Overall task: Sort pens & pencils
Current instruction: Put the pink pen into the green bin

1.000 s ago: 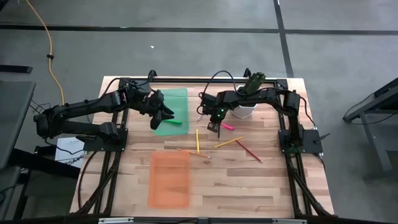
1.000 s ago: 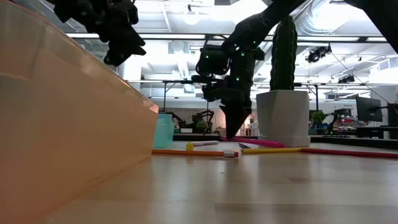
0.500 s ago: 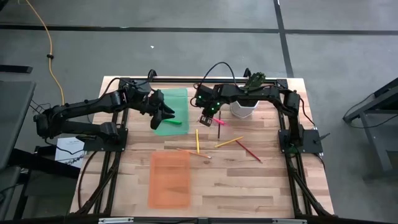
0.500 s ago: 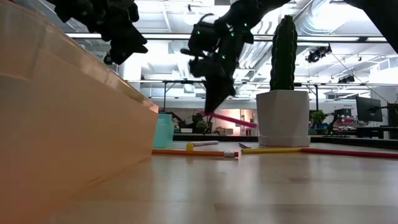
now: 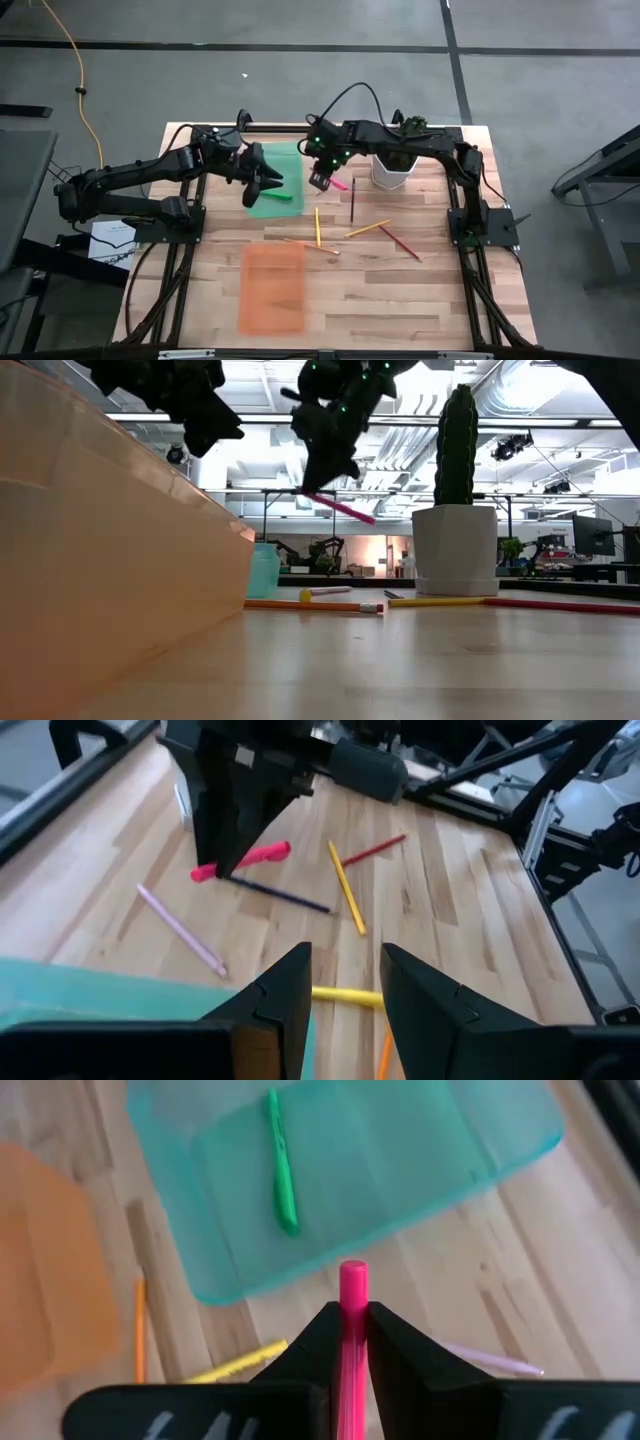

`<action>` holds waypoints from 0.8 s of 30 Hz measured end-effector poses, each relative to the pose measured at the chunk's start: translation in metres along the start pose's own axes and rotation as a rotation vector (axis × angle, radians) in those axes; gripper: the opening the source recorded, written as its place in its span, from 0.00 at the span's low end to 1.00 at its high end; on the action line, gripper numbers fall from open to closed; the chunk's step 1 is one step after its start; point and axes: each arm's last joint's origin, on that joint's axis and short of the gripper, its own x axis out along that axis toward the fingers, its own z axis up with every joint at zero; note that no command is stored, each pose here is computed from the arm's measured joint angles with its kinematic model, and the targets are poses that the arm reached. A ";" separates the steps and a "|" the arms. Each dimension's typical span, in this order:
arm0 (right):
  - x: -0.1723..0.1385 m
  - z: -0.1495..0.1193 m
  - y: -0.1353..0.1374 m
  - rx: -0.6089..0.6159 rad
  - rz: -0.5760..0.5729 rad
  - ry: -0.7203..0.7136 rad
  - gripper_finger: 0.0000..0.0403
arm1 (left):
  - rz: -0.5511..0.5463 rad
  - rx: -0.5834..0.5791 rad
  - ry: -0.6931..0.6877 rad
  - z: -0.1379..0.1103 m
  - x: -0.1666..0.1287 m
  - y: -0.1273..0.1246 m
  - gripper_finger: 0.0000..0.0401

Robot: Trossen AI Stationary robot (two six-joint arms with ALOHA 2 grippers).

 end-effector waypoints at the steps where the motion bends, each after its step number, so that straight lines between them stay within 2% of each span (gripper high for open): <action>1: -0.003 0.003 0.001 -0.001 0.002 -0.013 0.07 | -0.001 0.007 -0.010 0.001 0.000 0.000 0.28; 6: -0.019 0.013 0.003 0.003 0.008 -0.049 0.07 | 0.004 0.042 -0.055 0.006 0.000 0.000 0.28; 24: -0.053 0.036 0.010 0.011 0.050 -0.177 0.07 | 0.044 0.067 -0.060 0.006 0.000 0.001 0.28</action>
